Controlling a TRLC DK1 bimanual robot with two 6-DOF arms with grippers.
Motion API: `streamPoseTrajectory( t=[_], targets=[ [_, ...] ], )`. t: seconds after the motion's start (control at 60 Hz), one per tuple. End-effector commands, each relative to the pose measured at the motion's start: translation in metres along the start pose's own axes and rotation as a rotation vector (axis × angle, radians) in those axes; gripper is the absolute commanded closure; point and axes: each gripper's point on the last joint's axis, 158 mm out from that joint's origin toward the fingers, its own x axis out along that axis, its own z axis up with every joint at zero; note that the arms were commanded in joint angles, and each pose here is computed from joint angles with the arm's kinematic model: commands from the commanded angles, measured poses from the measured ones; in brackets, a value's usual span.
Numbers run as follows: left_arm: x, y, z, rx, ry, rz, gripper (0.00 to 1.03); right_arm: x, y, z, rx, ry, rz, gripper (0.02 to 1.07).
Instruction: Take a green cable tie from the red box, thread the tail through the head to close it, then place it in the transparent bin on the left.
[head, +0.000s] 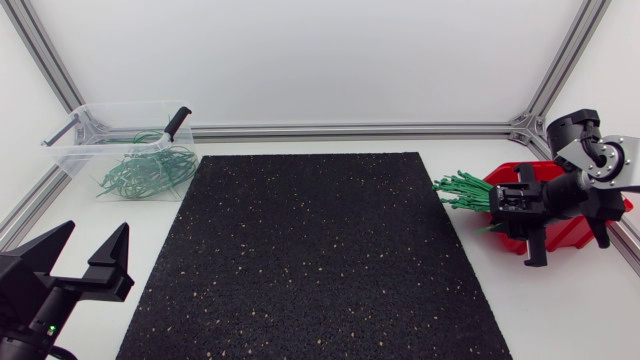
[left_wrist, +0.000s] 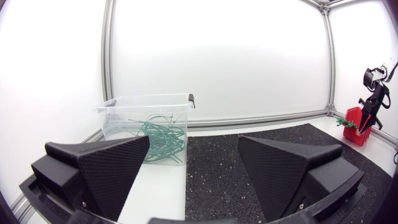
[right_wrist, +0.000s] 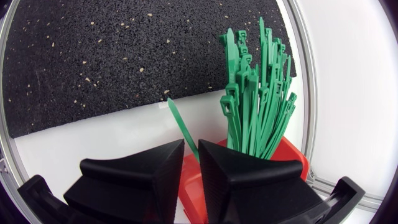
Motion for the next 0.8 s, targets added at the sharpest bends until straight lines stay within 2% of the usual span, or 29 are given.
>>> streamPoseTrajectory(
  t=[0.0, 0.317, 0.783],
  targets=[
    [0.002, -0.004, -0.022, -0.011, 0.049, -0.014, 0.04, 0.001, 0.008, 0.000, -0.049, 0.003, 0.008, 0.83],
    [0.002, -0.004, -0.022, -0.011, 0.049, -0.014, 0.04, 0.000, 0.004, -0.002, -0.205, 0.051, -0.041, 0.83],
    [0.002, -0.004, -0.022, -0.011, 0.047, -0.016, 0.04, -0.016, -0.004, 0.000, -0.231, 0.077, -0.063, 0.86]
  ],
)
